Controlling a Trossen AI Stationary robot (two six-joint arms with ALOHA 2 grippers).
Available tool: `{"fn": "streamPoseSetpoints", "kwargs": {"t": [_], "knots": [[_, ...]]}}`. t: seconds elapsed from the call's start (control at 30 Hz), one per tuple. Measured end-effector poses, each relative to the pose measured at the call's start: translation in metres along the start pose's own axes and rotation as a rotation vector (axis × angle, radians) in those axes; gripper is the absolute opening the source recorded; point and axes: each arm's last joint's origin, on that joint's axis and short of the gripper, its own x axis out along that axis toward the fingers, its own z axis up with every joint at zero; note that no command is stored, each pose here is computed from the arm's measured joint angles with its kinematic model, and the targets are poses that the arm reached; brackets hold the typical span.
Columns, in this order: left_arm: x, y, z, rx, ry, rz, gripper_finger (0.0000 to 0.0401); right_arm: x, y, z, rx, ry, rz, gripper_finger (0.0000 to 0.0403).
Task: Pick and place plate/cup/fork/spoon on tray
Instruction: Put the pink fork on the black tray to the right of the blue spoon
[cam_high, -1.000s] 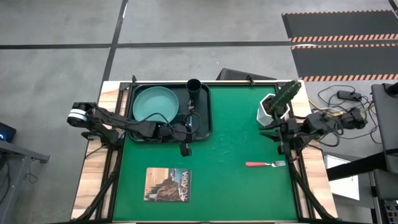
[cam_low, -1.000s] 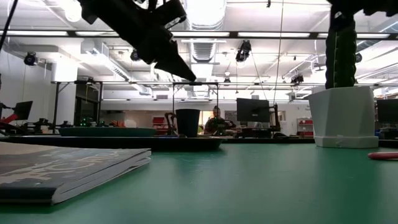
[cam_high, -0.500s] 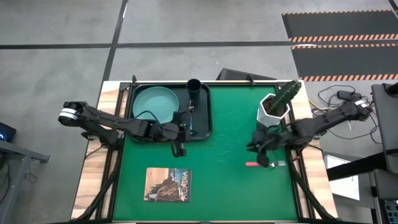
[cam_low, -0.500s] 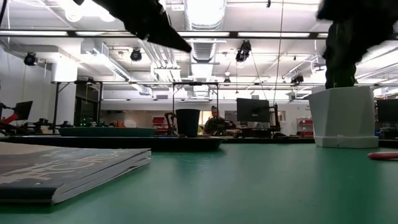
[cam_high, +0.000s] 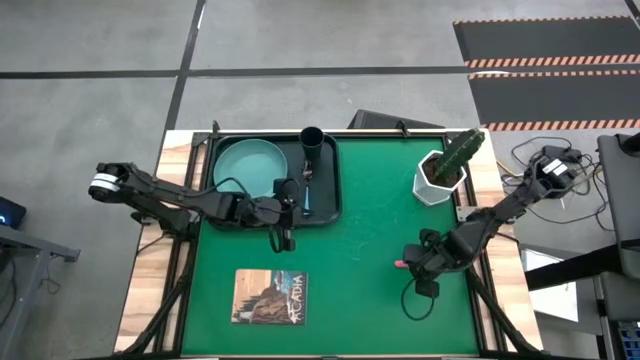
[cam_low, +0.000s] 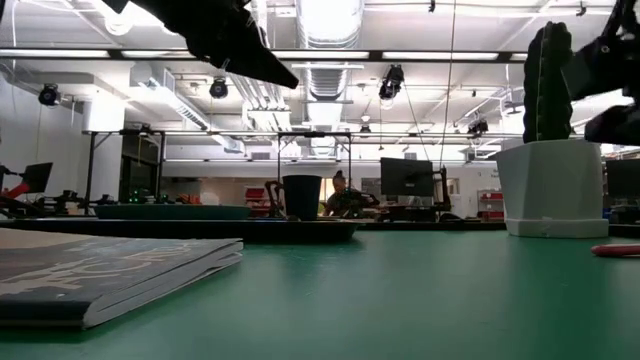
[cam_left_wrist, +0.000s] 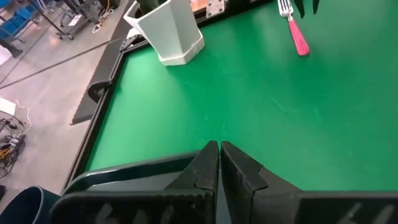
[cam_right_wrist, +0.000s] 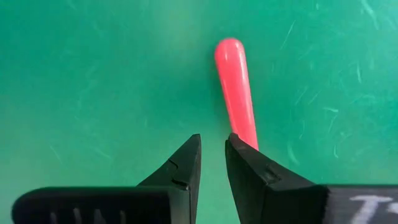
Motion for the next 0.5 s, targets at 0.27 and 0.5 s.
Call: {"fn": "streamPoseSetpoints", "kwargs": {"t": [0.27,0.5], "knots": [[0.001,-0.002,-0.003,0.006,0.010,-0.004,0.0000,0.021,0.001,-0.003,-0.003,0.131,-0.085,0.0098],[0.001,-0.002,-0.004,0.006,0.010,-0.004,0.0000,0.034,0.000,-0.003,-0.030,0.175,-0.151,0.0161]]}}
